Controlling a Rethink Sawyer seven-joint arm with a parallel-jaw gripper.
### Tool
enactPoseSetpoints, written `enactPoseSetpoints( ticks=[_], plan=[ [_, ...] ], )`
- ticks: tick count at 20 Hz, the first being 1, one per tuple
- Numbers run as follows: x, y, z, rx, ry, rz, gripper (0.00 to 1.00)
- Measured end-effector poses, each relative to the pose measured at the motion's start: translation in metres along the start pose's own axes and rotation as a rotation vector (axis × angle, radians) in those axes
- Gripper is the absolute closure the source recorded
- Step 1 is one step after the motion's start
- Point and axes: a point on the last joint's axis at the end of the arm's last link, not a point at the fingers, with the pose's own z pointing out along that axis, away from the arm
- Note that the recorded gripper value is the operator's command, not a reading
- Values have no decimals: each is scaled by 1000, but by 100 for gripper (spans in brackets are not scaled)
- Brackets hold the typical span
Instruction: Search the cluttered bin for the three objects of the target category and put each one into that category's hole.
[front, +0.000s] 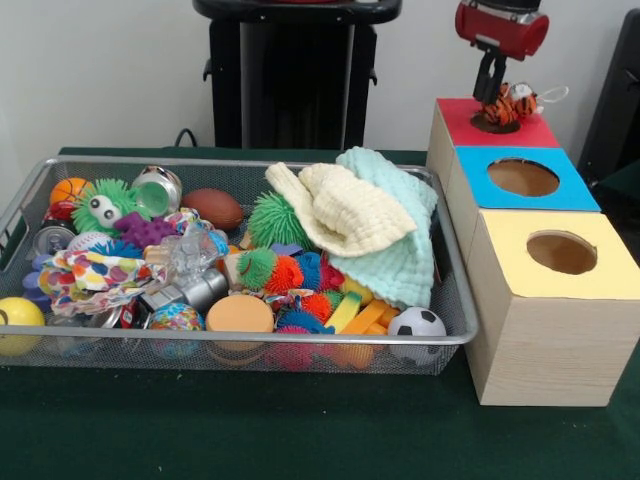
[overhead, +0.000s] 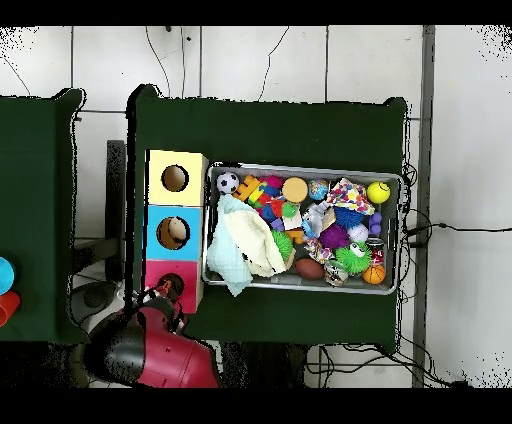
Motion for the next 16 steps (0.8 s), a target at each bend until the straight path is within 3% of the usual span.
enactPoseSetpoints(
  ticks=[6, 16],
  plan=[
    [0, -4, -19, 14, 29, 2, 100],
    [-6, -3, -33, -9, 17, 13, 100]
  ],
)
